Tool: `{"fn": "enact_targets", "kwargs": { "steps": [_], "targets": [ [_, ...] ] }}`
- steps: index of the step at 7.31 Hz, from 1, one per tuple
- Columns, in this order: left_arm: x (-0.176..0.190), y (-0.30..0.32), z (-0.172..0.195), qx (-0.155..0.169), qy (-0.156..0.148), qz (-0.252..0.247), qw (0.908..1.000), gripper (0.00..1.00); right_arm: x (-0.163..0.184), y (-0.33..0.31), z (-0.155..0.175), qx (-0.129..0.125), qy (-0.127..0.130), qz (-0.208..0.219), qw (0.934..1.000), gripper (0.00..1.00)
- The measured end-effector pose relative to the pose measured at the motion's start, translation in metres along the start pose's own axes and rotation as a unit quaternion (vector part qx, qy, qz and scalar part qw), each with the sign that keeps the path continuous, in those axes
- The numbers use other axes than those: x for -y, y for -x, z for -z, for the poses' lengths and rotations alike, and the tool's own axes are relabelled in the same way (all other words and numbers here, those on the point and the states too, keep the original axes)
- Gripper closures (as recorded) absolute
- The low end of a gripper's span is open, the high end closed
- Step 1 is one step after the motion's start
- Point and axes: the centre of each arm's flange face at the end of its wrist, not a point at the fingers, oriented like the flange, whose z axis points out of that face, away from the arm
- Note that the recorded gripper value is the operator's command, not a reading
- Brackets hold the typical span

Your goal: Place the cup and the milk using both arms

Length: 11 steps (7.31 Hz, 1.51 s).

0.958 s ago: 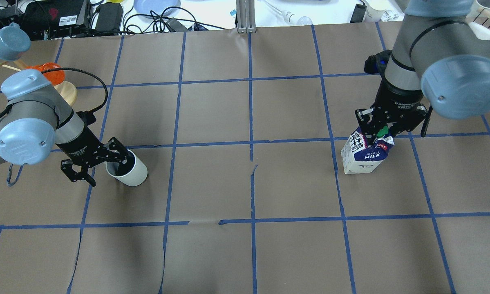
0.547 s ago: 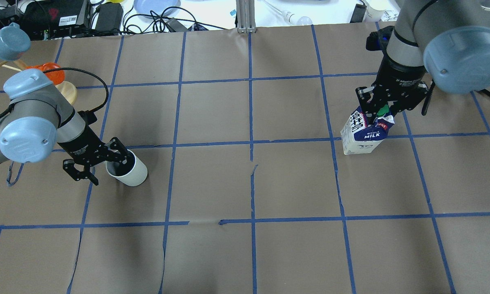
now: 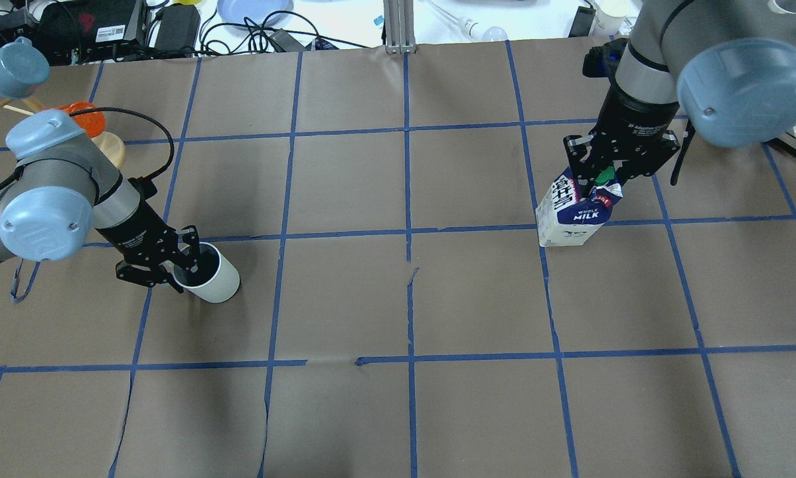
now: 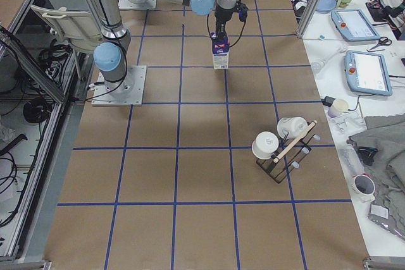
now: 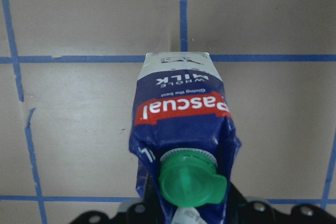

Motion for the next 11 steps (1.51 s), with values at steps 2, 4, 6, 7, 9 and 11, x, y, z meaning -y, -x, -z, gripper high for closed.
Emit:
{"fn": "enact_targets", "kwargs": {
  "steps": [2,4,6,7,9,11],
  "targets": [
    [0.01,-0.018,0.037,-0.023,-0.032,0.039,0.9985,1.0,-0.005,0.057,-0.012,-0.001,-0.009,-0.005,1.0,0.67],
    [0.013,-0.062,0.075,-0.048,-0.062,0.082,0.9936,1.0,-0.008,0.093,-0.021,-0.004,-0.018,-0.015,0.9997,0.67],
    [0.008,-0.12,0.089,-0.063,-0.072,0.111,0.9892,1.0,-0.004,0.101,-0.015,-0.005,-0.029,-0.017,0.9994,0.67],
    [0.005,-0.15,0.089,-0.065,-0.074,0.121,0.9878,1.0,-0.002,0.102,-0.013,-0.005,-0.032,-0.017,0.9993,0.67],
    [-0.007,-0.212,0.074,-0.066,-0.066,0.142,0.9855,1.0,-0.001,0.102,-0.012,-0.006,-0.033,-0.016,0.9993,0.67],
    [-0.029,-0.263,0.045,-0.079,-0.043,0.16,0.983,1.0,0.0,0.102,-0.012,-0.006,-0.033,-0.016,0.9993,0.67]
  ]
}}
